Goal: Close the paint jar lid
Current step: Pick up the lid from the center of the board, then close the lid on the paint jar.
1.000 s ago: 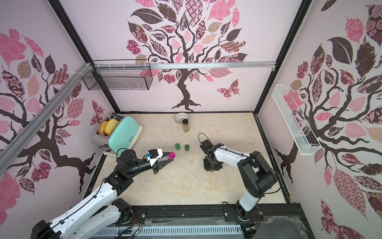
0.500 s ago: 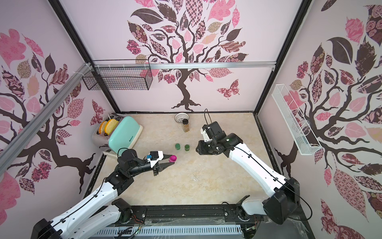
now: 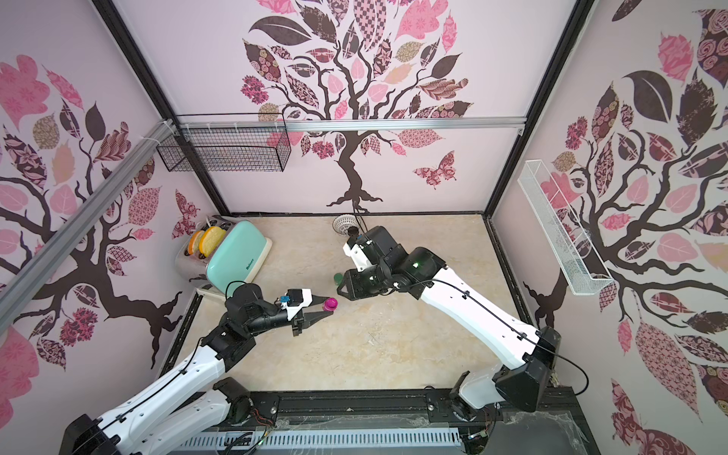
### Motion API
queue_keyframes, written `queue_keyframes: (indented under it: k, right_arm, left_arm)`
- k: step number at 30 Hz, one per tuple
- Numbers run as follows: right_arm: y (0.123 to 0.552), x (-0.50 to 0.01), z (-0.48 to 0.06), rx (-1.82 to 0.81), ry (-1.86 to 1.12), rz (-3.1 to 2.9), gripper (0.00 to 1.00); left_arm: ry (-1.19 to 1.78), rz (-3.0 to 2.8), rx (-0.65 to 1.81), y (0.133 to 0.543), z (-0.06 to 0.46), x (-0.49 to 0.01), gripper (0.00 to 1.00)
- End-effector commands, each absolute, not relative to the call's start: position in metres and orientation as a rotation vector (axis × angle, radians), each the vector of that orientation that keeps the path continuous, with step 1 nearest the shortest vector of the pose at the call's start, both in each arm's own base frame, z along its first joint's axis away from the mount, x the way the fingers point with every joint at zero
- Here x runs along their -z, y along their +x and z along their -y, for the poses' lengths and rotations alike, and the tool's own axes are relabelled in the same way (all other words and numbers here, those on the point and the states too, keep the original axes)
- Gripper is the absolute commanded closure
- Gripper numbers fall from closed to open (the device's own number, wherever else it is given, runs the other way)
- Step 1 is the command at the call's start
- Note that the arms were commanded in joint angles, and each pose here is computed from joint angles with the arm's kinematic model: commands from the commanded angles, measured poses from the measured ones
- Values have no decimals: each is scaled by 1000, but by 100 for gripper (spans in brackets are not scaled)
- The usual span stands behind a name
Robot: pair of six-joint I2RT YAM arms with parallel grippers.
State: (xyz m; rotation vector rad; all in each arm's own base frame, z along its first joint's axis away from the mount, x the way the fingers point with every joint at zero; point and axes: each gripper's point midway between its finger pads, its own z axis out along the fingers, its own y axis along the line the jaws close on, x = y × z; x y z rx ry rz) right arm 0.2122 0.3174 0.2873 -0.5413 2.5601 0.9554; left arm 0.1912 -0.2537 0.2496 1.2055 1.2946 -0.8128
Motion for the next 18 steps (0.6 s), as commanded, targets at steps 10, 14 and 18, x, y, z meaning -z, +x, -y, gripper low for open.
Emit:
queue_keyframes:
  k: [10,14,18]
  right_arm:
    - [199,-290,-331,-967,-601,-2581,69]
    - [195,-291,-335,-979,-610,-2578,69]
    - [192,-291,-341,-986,-628,-2578,69]
  left_arm:
    - [1222,-1267,816,188,255,-254,77]
    - [1223,-1268,817,188,255,-254,77]
    - [1224,-1265,816,188,255,-254,77]
